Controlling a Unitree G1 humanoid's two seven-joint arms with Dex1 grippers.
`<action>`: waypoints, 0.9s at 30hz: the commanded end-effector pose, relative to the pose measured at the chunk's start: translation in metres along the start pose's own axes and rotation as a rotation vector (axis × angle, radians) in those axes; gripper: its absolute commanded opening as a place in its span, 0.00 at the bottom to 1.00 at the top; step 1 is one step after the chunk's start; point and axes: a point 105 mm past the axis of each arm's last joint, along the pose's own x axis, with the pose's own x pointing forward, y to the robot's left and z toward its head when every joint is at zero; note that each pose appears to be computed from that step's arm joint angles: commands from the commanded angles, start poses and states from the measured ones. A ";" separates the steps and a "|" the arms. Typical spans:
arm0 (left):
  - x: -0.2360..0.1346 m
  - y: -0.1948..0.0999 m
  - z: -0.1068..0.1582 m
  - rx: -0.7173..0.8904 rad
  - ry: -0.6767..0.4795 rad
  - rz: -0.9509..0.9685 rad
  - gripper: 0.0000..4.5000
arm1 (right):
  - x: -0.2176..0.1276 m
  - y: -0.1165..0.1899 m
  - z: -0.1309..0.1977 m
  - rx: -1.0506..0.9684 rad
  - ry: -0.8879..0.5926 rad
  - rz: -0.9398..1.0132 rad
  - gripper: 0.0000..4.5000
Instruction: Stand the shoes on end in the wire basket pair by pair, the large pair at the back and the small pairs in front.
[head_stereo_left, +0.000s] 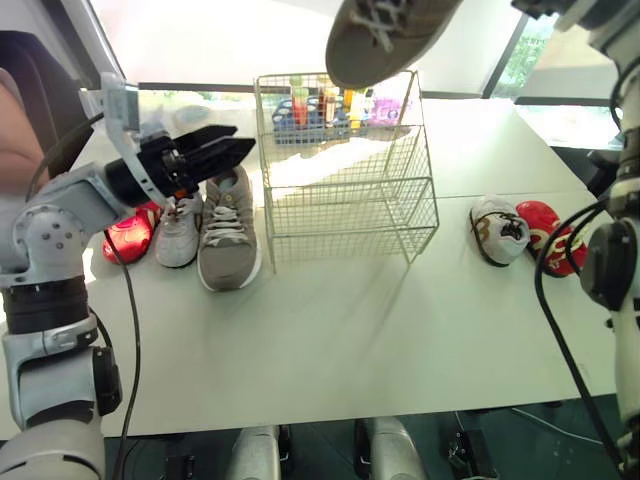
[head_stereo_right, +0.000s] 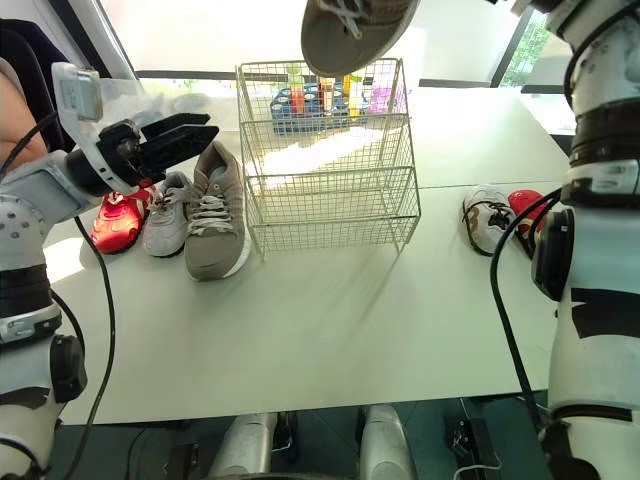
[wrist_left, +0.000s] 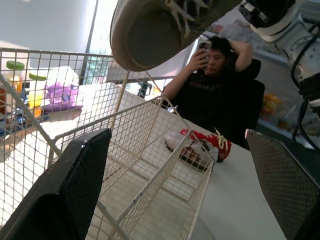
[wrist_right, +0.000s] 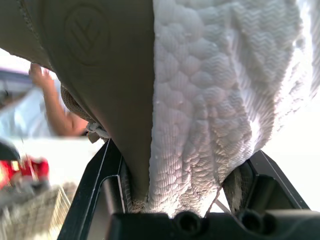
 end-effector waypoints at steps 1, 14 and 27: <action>-0.002 -0.010 0.012 0.069 -0.033 -0.013 0.98 | 0.004 0.001 0.012 -0.159 0.019 0.054 0.43; -0.005 -0.016 0.013 0.122 -0.033 0.019 0.98 | 0.015 0.019 -0.049 -0.086 0.191 0.152 0.43; -0.005 -0.021 0.016 0.144 -0.028 0.025 1.00 | 0.012 0.010 -0.070 -0.087 0.249 0.030 1.00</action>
